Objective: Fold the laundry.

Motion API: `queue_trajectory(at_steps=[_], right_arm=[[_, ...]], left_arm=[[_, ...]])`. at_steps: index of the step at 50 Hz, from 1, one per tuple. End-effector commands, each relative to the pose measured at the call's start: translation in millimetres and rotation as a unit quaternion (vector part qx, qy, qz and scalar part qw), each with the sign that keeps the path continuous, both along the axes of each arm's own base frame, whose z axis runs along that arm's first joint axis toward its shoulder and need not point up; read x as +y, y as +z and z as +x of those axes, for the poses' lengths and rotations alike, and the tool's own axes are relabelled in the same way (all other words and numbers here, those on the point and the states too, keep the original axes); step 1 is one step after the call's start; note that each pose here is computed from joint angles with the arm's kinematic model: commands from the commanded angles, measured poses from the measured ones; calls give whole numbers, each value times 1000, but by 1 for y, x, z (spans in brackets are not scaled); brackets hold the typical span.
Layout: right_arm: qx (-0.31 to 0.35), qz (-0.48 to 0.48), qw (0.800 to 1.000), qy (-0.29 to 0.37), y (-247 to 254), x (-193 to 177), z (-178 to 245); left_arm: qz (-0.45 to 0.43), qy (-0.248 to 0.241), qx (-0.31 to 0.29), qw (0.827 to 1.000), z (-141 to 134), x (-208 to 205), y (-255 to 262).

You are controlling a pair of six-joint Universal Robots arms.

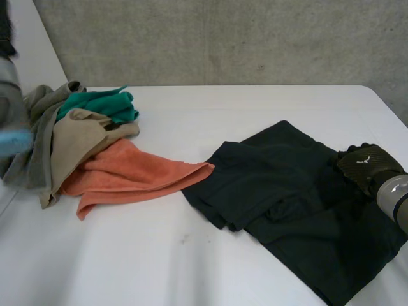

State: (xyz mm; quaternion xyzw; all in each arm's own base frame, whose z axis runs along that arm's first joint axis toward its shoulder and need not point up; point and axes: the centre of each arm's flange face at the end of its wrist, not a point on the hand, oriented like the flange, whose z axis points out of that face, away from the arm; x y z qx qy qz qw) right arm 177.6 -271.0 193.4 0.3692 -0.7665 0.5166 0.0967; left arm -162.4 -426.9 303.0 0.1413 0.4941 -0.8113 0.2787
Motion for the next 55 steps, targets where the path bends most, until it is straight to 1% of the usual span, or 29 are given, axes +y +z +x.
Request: queue_trajectory(at_steps=[1, 2, 3, 4, 5, 7, 8, 11, 12, 13, 16, 22, 29, 35, 42, 46, 47, 50, 51, 53, 54, 55], right_arm=[[0, -1, 1000, 0, 0, 0, 0], [0, -1, 1000, -1, 0, 0, 0], [0, 0, 1000, 0, 0, 0, 0], [0, 0, 1000, 0, 0, 0, 0], [0, 1, 1000, 0, -1, 0, 0], [0, 1, 1000, 1, -1, 0, 1], [1, 1, 1000, 1, -1, 0, 1], [1, 1, 1000, 1, -2, 1, 1], [1, 1, 1000, 1, -2, 1, 1], [1, 1, 1000, 1, -2, 1, 1], [1, 4, 1000, 1, -3, 1, 0], [1, 8, 1000, 0, -6, 1, 0], [3, 11, 1000, -1, -10, 0, 0], [3, 12, 1000, -1, -11, 0, 0], [4, 16, 1000, -1, -14, 0, 0], [5, 17, 1000, -2, -14, 0, -1], [5, 17, 1000, -2, -14, 0, -1], [5, 17, 1000, -1, -14, 0, 0], [5, 17, 1000, -1, -14, 0, 0], [5, 17, 1000, -1, -14, 0, 0], [5, 17, 1000, -1, -14, 0, 0], [5, 17, 1000, -1, -14, 0, 0]], left_arm=[[113, -133, -21, 984, -62, 62, -58], [127, -150, -19, 980, -69, 72, -62], [152, -187, -16, 970, -83, 90, -69], [167, -206, -15, 964, -90, 99, -75], [200, -241, -12, 950, -102, 114, -86], [236, -271, -11, 933, -110, 128, -98], [272, -291, -7, 917, -116, 138, -110], [329, -308, -11, 893, -124, 148, -136], [356, -313, -17, 880, -129, 154, -149], [366, -316, -20, 875, -132, 157, -156], [377, -327, -27, 866, -143, 160, -166], [374, -327, -27, 868, -149, 148, -172], [381, -325, -27, 865, -153, 141, -185], [377, -316, -27, 870, -154, 133, -190], [375, -314, -29, 872, -156, 129, -193], [344, -310, -28, 886, -156, 120, -186], [324, -300, -23, 897, -154, 112, -181], [292, -271, -15, 917, -148, 98, -173], [266, -236, -12, 935, -139, 84, -165], [233, -181, -6, 955, -122, 63, -153], [216, -147, -1, 965, -109, 51, -145], [176, -64, 11, 982, -73, 25, -125]])
